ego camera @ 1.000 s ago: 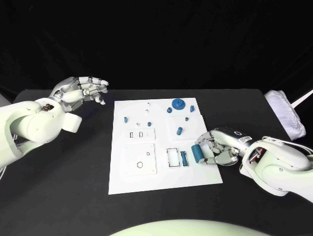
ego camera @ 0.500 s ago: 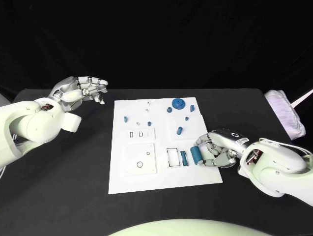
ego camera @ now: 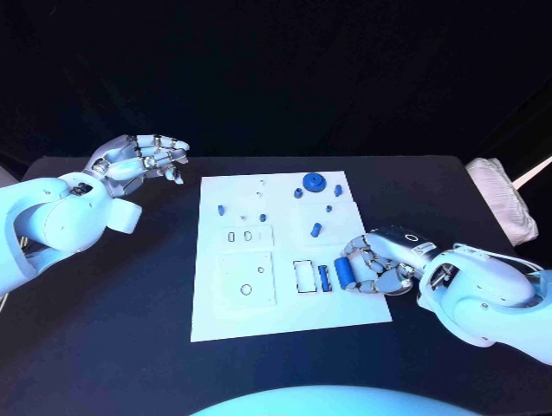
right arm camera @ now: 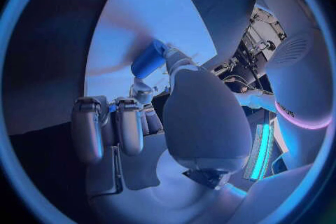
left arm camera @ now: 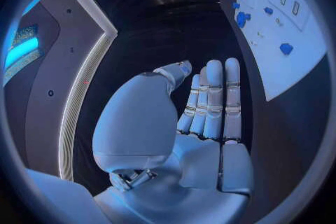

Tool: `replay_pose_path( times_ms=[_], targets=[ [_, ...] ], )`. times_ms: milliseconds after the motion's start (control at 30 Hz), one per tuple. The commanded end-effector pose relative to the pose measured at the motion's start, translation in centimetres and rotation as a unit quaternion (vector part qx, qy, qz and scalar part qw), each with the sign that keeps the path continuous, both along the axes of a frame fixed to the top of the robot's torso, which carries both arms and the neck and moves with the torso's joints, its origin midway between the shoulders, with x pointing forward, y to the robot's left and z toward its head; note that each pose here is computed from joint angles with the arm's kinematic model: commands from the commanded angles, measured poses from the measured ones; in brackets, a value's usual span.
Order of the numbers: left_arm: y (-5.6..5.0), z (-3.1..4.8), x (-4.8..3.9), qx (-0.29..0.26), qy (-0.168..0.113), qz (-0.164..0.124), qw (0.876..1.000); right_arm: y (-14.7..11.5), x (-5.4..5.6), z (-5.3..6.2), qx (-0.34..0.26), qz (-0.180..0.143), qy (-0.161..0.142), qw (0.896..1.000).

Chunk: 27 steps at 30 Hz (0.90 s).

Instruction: Assemble the parts on the task board

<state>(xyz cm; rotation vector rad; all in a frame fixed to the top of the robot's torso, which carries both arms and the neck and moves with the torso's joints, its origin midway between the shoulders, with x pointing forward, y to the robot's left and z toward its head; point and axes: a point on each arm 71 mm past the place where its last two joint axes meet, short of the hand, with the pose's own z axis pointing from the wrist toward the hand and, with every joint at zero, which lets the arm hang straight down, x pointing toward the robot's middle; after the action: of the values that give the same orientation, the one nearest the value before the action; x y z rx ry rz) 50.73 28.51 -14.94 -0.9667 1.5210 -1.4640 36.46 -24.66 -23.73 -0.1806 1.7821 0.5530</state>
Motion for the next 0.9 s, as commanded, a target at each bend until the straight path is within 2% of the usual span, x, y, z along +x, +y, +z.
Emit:
replay_pose_path(
  times_ms=[33, 900],
  targets=[
    [-0.19, 0.06, -0.06, -0.003, -0.001, -0.009, 1.000, -0.23, -0.09, -0.54, -0.026, -0.008, 0.007, 1.000],
    [0.09, 0.00, -0.12, -0.001, 0.000, -0.006, 1.000, 0.16, -0.20, -0.98, -0.050, 0.000, 0.022, 0.999]
  ],
)
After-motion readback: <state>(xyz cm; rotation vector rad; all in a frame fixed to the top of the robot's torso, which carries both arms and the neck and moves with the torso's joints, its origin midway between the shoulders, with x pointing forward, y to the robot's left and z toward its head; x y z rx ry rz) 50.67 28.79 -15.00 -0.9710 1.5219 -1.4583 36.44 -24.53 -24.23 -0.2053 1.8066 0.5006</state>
